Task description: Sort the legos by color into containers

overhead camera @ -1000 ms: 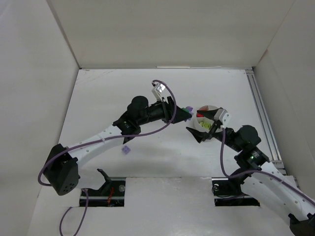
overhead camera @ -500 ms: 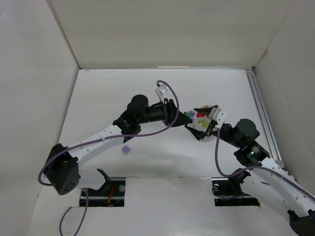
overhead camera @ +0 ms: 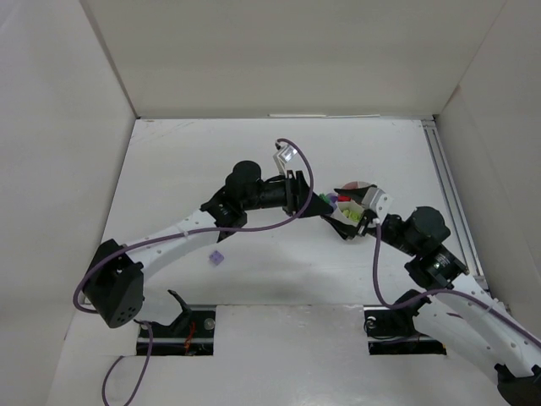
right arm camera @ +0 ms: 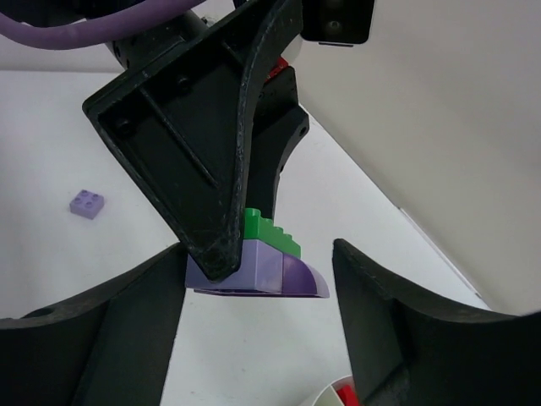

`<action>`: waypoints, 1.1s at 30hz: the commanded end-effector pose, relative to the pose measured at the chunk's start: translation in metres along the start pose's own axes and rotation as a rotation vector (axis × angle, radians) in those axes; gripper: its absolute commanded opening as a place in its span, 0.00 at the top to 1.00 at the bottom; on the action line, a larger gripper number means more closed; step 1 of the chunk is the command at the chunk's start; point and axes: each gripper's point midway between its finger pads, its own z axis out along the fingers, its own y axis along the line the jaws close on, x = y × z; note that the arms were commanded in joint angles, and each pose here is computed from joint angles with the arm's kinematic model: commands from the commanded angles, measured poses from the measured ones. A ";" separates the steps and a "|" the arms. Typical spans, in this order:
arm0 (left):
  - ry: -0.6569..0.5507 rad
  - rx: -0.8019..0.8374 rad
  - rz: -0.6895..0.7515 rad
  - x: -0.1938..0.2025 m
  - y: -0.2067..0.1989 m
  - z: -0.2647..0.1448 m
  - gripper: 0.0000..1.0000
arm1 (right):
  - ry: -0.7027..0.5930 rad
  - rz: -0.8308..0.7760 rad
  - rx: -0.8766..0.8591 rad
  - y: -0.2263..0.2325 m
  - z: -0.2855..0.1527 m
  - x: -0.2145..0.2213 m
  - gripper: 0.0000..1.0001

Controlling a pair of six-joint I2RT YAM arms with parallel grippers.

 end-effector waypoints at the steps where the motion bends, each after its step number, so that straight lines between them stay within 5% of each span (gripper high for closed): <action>1: -0.036 0.105 0.078 -0.020 -0.037 -0.001 0.65 | -0.068 -0.035 -0.011 -0.002 0.002 -0.029 0.30; 5: -0.043 0.099 0.077 -0.021 -0.036 0.000 0.65 | -0.043 -0.026 0.003 -0.003 0.001 -0.023 0.35; 11: -0.062 0.108 0.081 -0.026 -0.042 -0.002 0.65 | -0.005 -0.010 -0.009 0.001 0.000 -0.011 0.29; 16: -0.067 0.114 0.086 -0.027 -0.043 -0.002 0.65 | -0.010 -0.017 0.031 -0.006 -0.004 -0.015 0.62; 19: -0.064 0.128 0.083 -0.027 -0.046 -0.003 0.65 | -0.006 -0.017 0.045 -0.008 -0.004 -0.014 0.68; 33: -0.070 0.084 0.060 -0.023 -0.028 -0.004 0.65 | 0.026 0.006 0.033 -0.004 -0.003 0.000 0.74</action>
